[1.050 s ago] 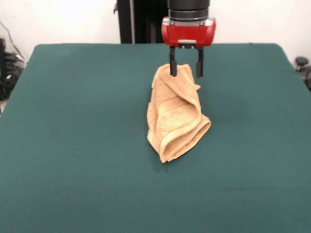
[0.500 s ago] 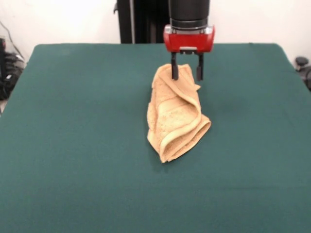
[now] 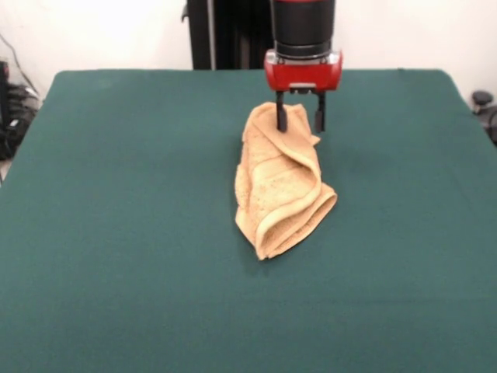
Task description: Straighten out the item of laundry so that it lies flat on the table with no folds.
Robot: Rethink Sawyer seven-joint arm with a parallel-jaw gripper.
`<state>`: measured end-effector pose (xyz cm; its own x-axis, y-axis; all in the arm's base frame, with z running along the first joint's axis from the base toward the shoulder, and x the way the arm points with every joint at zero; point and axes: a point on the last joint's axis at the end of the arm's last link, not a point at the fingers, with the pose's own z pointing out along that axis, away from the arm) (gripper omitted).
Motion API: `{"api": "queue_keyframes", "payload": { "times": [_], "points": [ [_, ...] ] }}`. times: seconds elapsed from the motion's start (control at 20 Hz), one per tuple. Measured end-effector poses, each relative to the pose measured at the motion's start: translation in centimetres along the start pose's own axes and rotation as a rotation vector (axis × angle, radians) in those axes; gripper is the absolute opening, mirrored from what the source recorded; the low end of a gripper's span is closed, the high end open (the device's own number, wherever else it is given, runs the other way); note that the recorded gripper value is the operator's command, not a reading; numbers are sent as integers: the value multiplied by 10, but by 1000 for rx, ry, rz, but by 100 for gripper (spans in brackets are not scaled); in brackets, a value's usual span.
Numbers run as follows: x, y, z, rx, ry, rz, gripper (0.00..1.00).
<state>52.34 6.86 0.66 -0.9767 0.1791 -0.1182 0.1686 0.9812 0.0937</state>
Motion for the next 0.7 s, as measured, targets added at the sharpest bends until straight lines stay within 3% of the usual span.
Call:
{"api": "queue_keyframes", "payload": {
  "times": [0.25,0.7],
  "points": [
    [9,-6,10,-4,5,-15,100],
    [13,-41,19,-11,12,13,100]
  ]
}}
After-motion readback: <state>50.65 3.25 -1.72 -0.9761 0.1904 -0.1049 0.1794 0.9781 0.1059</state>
